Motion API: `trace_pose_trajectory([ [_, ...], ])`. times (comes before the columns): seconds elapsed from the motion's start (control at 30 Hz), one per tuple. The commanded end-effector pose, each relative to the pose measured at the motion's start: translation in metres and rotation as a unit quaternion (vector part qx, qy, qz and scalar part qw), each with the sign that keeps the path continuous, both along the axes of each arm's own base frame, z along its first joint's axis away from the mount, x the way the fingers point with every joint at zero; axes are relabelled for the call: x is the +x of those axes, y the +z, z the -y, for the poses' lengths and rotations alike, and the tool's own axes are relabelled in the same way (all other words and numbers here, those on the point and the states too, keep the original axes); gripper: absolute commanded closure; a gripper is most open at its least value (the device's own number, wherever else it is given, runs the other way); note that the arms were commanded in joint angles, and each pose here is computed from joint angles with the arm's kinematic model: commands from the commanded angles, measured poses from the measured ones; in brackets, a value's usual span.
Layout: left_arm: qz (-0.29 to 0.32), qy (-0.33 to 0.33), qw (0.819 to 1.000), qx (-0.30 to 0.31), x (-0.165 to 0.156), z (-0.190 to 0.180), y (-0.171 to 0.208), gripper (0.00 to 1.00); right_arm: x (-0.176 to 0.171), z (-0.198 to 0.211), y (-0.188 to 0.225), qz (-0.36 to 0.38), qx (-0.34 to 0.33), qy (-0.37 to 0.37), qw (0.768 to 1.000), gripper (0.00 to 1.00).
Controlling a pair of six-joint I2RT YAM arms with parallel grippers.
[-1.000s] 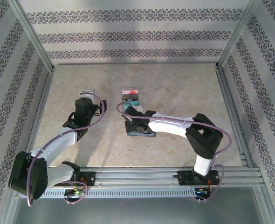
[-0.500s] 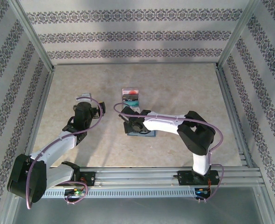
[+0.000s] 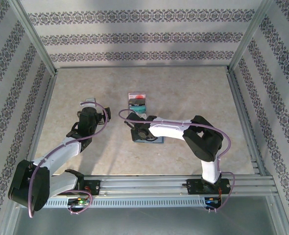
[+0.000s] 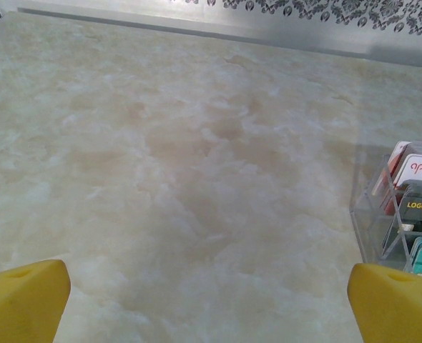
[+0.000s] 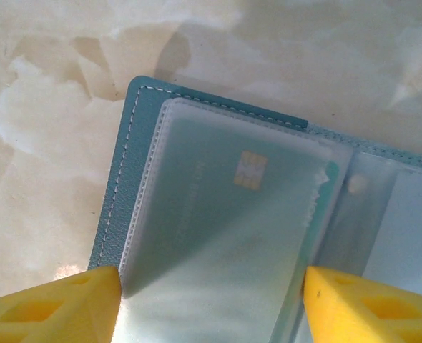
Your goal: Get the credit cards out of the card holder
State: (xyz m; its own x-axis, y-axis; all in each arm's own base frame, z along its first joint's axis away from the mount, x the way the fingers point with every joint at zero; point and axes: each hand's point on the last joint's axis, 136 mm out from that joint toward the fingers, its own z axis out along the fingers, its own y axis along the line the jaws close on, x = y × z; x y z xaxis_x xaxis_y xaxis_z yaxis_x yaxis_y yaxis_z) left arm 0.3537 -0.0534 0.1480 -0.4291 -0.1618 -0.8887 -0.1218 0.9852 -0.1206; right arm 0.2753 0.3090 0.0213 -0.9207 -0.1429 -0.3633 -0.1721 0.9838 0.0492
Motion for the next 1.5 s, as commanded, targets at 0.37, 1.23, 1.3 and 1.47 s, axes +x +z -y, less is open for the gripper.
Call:
trace_pose_trajectory([
  [0.37,0.022,0.021,0.999,-0.022,-0.002,-0.006,0.011,0.01,-0.011,0.003,0.001,-0.017,0.006,0.043,0.999,0.60],
  [1.23,0.046,0.011,0.998,-0.038,-0.013,-0.006,0.027,0.01,0.000,0.092,0.020,0.025,-0.052,-0.028,0.998,0.55],
  [1.3,0.045,0.009,0.998,-0.038,-0.013,-0.005,0.027,0.01,0.000,0.100,0.021,0.027,-0.054,-0.037,0.998,0.56],
  [1.47,0.041,0.006,0.998,-0.038,-0.014,-0.004,0.026,0.01,0.001,0.113,0.032,0.041,-0.046,-0.055,0.997,0.56],
])
